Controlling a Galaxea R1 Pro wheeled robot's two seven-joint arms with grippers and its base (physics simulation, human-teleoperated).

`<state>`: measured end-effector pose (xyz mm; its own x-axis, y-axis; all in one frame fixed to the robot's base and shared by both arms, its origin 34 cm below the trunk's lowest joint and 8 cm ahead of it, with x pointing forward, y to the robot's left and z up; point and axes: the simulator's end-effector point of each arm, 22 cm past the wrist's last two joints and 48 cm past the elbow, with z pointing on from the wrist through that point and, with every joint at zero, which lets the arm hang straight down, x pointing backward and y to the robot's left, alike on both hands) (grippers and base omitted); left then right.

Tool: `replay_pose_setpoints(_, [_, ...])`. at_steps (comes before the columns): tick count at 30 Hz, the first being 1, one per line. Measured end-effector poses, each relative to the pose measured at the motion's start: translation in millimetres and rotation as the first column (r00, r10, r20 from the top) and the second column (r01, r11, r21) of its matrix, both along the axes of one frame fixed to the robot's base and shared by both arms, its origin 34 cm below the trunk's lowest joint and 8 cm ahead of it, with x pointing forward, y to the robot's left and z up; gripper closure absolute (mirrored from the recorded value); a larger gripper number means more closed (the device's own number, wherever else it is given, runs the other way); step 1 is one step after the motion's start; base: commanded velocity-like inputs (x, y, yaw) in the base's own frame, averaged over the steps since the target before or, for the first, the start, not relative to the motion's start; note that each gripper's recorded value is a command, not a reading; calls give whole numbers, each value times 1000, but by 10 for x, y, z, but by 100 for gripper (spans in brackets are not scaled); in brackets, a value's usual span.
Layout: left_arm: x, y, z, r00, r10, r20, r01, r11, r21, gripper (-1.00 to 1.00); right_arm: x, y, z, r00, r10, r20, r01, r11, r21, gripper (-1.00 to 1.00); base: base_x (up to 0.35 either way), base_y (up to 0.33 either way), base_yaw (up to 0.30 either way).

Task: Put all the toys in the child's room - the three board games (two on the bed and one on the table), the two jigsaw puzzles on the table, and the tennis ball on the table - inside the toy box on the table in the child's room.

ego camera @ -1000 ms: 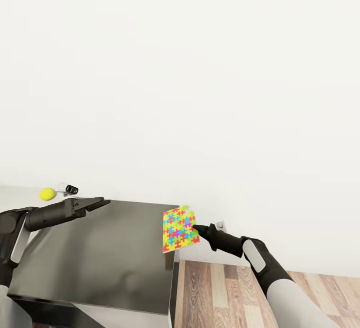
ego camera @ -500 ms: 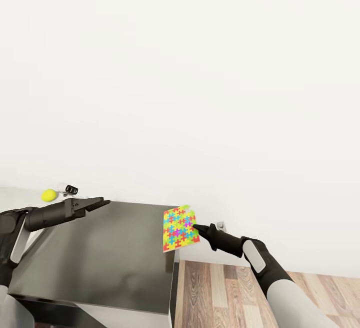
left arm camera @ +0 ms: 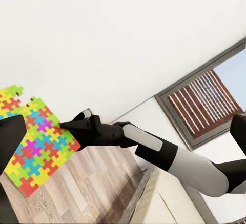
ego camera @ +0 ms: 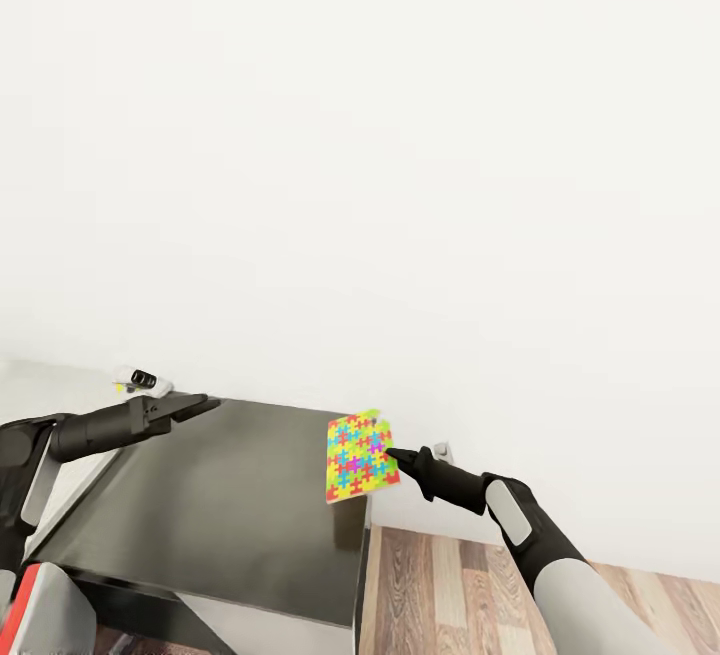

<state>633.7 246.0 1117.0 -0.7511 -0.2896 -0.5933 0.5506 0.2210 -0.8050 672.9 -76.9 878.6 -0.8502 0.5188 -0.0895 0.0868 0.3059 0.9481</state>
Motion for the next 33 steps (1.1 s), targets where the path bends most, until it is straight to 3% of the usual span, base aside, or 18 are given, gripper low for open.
replay_pose_setpoints(27, [-157, 7, 440, 999, -2, 47, 1, 1000, 7, -100, -75, -8, 391, 1000, -1, 32, 1, 1000, -1, 100, 0, 0, 197])
replay_pose_setpoints(33, [-266, 174, 724, 992, -4, 129, -9, 995, 95, -100, -93, -13, 473, 999, -1, 39, 1, 1000, -1, 100, 0, 0, 197])
